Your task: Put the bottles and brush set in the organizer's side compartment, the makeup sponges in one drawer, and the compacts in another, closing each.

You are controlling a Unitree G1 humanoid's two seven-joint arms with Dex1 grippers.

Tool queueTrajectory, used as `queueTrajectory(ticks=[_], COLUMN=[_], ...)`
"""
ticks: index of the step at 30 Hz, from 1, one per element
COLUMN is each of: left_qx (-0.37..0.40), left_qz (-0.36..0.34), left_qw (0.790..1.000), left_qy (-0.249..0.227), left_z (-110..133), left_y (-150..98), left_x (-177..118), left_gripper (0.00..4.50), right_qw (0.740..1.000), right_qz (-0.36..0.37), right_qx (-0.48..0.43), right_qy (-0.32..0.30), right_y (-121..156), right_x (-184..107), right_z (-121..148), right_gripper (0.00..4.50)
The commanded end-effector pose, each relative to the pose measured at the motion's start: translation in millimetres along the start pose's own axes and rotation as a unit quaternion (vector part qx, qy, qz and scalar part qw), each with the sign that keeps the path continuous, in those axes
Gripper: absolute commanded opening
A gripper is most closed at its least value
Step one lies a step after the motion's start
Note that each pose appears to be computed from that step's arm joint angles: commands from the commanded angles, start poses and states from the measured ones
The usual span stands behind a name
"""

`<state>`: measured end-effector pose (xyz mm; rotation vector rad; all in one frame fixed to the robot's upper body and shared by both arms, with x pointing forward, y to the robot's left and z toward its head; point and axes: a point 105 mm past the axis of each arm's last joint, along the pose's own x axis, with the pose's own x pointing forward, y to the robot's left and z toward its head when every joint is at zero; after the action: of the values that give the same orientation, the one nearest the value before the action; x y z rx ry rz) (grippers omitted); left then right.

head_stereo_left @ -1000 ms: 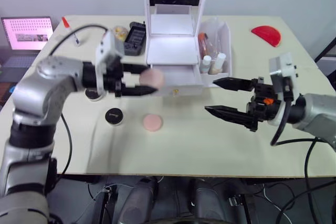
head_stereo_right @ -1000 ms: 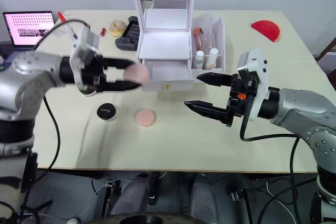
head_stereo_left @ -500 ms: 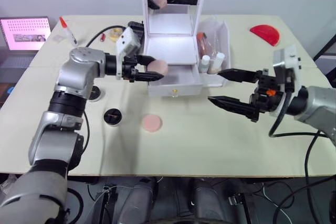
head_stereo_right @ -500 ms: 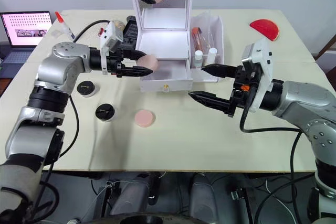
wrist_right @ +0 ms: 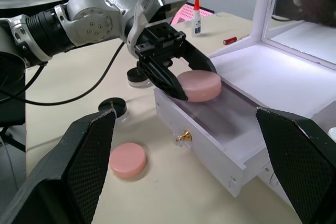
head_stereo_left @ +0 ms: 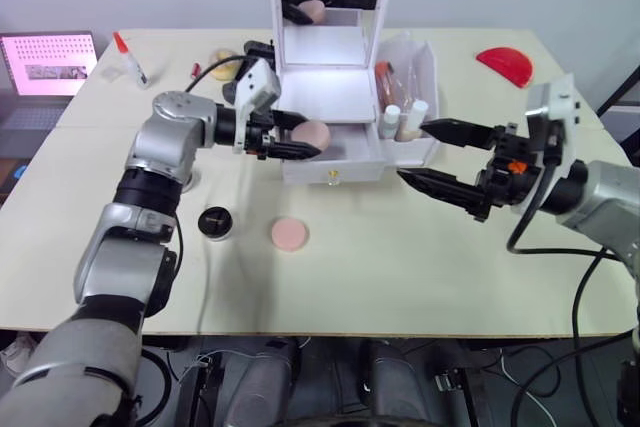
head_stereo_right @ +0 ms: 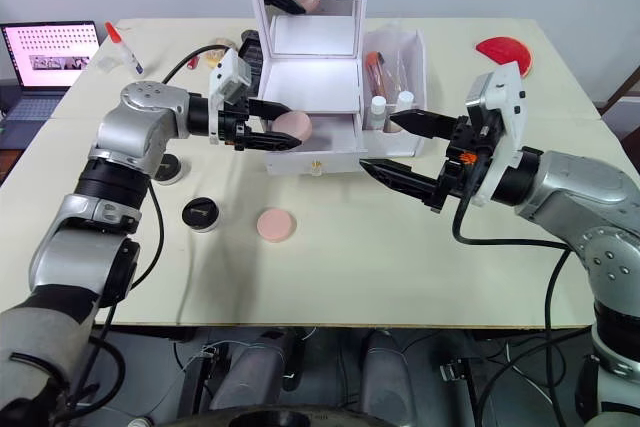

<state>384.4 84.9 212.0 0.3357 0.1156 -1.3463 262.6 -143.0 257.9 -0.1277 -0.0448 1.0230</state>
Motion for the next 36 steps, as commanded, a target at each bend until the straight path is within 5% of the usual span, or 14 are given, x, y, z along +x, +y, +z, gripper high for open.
queueTrajectory(ticks=[1, 6, 10, 21, 28, 32, 36], left_qx=[0.024, 0.021, 0.020, 0.031, -0.026, -0.053, -0.085], left_qz=[0.002, 0.004, 0.006, 0.026, 0.098, 0.184, 0.305], left_qw=[1.000, 1.000, 1.000, 0.999, 0.994, 0.981, 0.946], left_qy=[-0.011, -0.014, -0.008, -0.023, -0.036, 0.010, 0.064], left_z=[15.3, 14.9, 13.1, 32.5, 9.8, -24.1, -63.0], left_y=[2.6, 3.2, 3.7, 5.5, -10.8, -21.5, -33.8], left_x=[-3.7, -2.4, -3.4, -32.2, -111.3, -164.0, -230.5], left_gripper=[2.65, 2.65, 4.45, 4.45, 4.45, 4.45, 4.45], right_qw=[0.999, 0.999, 0.999, 0.999, 0.994, 0.986, 0.977], right_qz=[-0.002, -0.007, -0.010, -0.023, -0.110, -0.161, -0.202], right_qx=[-0.031, -0.031, -0.030, -0.030, -0.021, -0.016, -0.012], right_qy=[-0.028, -0.028, -0.029, -0.026, 0.009, 0.041, 0.065], right_y=[4.4, 4.0, 4.0, -1.3, -29.2, -45.9, -55.7], right_x=[-2.6, -2.3, -1.7, -7.9, -49.5, -83.6, -120.6], right_z=[16.6, 15.5, 15.0, 14.3, -0.3, -14.9, -30.3], right_gripper=[4.50, 4.50, 4.50, 4.50, 4.50, 4.50, 4.50])
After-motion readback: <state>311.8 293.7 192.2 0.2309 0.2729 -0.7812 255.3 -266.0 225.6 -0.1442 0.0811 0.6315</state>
